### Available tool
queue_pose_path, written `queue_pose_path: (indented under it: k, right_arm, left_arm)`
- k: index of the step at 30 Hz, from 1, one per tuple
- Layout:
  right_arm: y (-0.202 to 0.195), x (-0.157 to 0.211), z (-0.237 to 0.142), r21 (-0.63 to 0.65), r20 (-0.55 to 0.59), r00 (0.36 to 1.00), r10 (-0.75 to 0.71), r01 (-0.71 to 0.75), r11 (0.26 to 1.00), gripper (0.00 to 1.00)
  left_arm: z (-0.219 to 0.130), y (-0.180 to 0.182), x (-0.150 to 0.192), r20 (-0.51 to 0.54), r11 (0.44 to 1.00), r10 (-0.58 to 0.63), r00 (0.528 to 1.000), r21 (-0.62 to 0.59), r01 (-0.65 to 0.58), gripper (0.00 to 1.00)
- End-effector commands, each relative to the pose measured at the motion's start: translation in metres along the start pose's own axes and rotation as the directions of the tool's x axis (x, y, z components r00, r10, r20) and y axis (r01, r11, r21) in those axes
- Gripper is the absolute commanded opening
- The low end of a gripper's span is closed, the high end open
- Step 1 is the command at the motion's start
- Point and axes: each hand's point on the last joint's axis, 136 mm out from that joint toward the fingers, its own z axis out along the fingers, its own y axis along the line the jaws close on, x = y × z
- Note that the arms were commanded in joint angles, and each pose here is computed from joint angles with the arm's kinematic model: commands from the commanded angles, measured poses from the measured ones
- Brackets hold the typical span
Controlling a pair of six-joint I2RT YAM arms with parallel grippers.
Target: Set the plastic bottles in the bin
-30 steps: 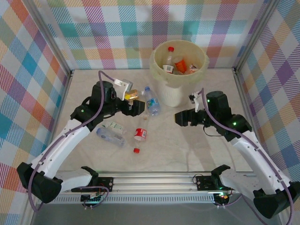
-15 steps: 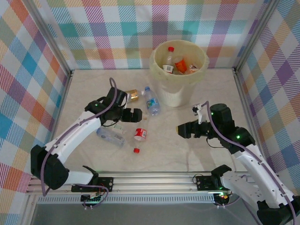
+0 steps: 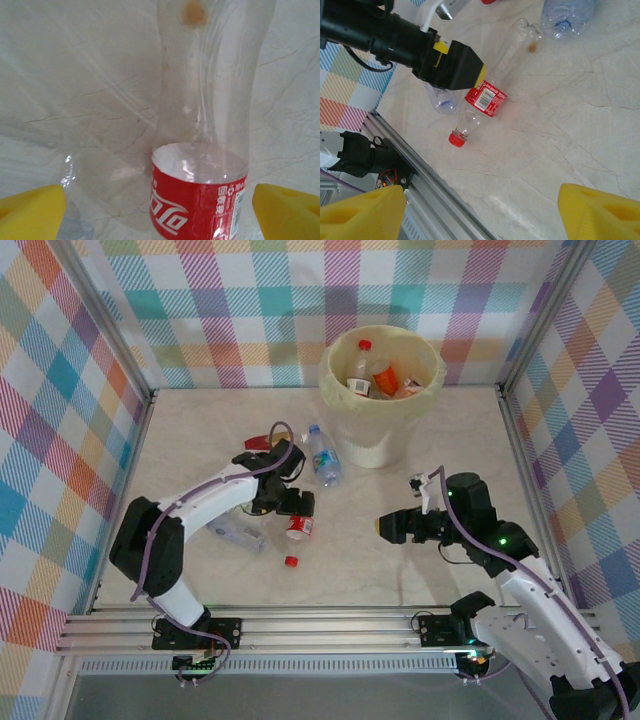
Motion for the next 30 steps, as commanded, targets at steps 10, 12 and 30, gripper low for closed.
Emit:
queue_pose_path:
  k: [10,12,30]
  right_arm:
    - [-0.001,0.003,0.021,-0.101,0.039,0.997,0.062,-0.058,0.993,0.82]
    - [-0.001,0.003,0.022,-0.098,0.032,0.998,0.061,-0.057,0.994,0.82]
    - [-0.011,-0.002,0.017,-0.042,0.100,0.992,0.080,-0.076,0.996,0.82]
  left_arm:
    - [0.032,-0.023,-0.034,0.029,0.999,-0.035,0.999,0.014,0.035,0.90]
    - [0.038,-0.029,-0.038,0.019,0.999,-0.038,0.999,0.024,0.037,0.89]
    - [0.053,-0.036,-0.057,0.005,1.000,0.011,1.000,0.003,-0.011,0.65]
